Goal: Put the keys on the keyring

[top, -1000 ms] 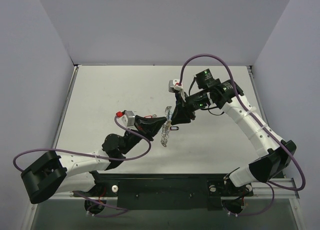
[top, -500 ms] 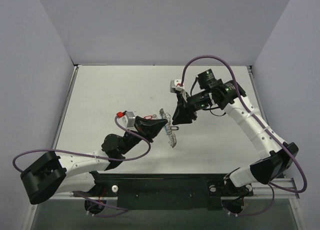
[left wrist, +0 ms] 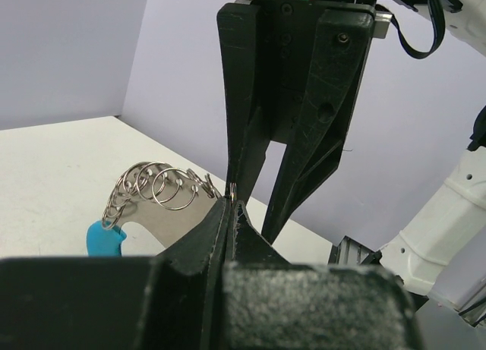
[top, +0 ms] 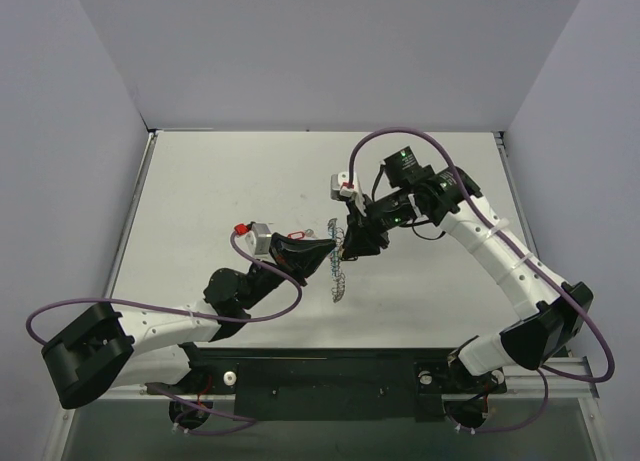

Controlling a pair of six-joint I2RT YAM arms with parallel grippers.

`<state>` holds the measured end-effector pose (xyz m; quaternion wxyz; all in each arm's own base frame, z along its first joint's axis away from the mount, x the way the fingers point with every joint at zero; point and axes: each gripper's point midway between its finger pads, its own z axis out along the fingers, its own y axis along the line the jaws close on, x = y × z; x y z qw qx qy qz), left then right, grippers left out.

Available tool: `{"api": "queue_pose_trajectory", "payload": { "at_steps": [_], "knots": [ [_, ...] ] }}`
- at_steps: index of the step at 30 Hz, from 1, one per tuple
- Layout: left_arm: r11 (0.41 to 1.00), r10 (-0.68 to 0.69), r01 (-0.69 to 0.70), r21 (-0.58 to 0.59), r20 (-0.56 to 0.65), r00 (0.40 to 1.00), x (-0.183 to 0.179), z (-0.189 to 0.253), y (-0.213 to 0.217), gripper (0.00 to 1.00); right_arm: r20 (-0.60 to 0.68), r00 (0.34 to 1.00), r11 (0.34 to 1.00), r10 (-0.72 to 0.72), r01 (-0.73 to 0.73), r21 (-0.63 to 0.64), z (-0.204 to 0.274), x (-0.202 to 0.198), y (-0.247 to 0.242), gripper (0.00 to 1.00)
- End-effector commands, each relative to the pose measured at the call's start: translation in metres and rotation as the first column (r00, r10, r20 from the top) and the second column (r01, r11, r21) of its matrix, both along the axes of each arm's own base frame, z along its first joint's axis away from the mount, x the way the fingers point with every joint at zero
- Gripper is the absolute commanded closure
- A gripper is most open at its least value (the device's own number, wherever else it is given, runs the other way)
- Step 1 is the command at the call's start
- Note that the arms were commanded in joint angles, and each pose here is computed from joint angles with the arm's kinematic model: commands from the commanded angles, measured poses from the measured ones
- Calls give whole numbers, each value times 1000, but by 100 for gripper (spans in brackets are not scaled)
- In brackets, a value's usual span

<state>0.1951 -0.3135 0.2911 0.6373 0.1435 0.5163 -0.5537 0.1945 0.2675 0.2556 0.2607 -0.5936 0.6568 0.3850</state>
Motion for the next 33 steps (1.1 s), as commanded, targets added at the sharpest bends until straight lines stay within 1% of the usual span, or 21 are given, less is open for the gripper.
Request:
{"api": "queue_pose_trajectory", "payload": {
  "at_steps": [1, 6, 8, 9, 13, 21, 28, 29, 30, 32, 33],
  "knots": [
    [944, 32, 46, -327, 229, 973, -26, 95, 38, 100, 13, 1000, 1000, 26, -26, -16, -2, -3, 6, 78],
    [944, 35, 41, -328, 223, 974, -25, 95, 37, 100, 20, 1000, 1000, 9, -9, -23, -1, 1, 9, 82],
    [944, 36, 39, -328, 221, 975, -24, 94, 37, 100, 23, 1000, 1000, 13, -13, -25, -2, 1, 10, 85],
    [944, 37, 39, -328, 223, 974, -24, 95, 37, 100, 27, 1000, 1000, 12, -11, -29, -1, 1, 9, 89],
    [947, 34, 37, -320, 215, 976, -22, 91, 34, 100, 41, 999, 1000, 2, -2, -18, 4, 2, 8, 95],
    [952, 32, 31, -305, 199, 979, -18, 84, 31, 100, 48, 998, 1000, -31, 31, 0, 12, 8, 4, 98],
    [952, 42, 19, -306, 190, 981, -17, 82, 32, 100, 40, 998, 999, -46, 46, -1, 11, 9, 0, 97],
    [952, 45, 15, -307, 189, 981, -16, 82, 32, 100, 37, 998, 999, -48, 48, -5, 9, 10, 0, 94],
    [951, 50, 10, -308, 185, 982, -15, 81, 33, 100, 34, 998, 999, -46, 47, -7, 9, 9, -1, 89],
    [951, 47, 11, -308, 182, 982, -16, 81, 33, 100, 33, 998, 999, -44, 44, -4, 7, 9, 0, 84],
    [950, 49, 10, -311, 183, 982, -16, 81, 34, 100, 21, 999, 999, -48, 48, -7, 4, 9, 0, 83]
  ]
}}
